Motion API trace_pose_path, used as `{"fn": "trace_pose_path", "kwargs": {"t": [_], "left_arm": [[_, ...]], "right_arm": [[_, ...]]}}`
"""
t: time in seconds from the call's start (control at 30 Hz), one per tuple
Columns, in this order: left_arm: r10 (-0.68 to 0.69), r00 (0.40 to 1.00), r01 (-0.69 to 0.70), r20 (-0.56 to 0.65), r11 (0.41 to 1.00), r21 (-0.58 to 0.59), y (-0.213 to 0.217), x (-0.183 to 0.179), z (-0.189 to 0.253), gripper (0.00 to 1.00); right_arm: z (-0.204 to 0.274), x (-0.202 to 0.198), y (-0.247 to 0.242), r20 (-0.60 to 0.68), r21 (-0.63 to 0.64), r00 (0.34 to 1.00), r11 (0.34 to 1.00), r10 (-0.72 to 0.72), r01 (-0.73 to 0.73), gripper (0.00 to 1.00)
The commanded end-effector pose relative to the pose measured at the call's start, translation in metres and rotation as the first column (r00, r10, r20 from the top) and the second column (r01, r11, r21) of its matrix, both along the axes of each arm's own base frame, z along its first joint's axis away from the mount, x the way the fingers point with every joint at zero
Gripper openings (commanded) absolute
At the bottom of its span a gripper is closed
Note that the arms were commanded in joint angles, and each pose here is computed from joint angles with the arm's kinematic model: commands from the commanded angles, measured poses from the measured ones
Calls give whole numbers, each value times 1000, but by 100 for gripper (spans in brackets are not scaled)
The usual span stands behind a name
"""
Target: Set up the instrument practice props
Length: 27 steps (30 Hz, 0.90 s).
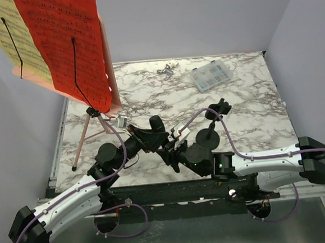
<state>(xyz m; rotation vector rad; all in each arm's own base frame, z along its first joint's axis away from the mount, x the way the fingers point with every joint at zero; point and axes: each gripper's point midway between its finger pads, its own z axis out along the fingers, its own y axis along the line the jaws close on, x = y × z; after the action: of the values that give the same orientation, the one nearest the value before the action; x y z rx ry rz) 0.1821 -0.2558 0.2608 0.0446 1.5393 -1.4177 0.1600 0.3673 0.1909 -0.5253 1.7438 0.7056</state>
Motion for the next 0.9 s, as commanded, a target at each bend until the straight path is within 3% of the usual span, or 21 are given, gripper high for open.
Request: {"fn": "trace_pose_path", "kwargs": {"t": [0.0,0.2,0.53,0.77,0.87], "left_arm": [[10,996,-12,-88,1000,-16,-5,9,5,86],[64,982,-46,-176,993,104,-8,22,-7,98],[72,970,-41,-232,990,137,-15,30,-1,98],[62,974,-33,-216,991,132,-21,34,6,79],[52,979,-26,-198,991,131,-25,36,12,63]], "right_arm": [[9,-15,-3,33,4,995,995,97,-97,0],[5,-21,-16,-16,12,995,995,101,-101,0],[17,-24,-23,11,60,994,992,113,-113,0],[22,-24,-23,23,65,993,991,117,-118,0],[21,-23,-19,18,49,993,992,118,-118,0]]}}
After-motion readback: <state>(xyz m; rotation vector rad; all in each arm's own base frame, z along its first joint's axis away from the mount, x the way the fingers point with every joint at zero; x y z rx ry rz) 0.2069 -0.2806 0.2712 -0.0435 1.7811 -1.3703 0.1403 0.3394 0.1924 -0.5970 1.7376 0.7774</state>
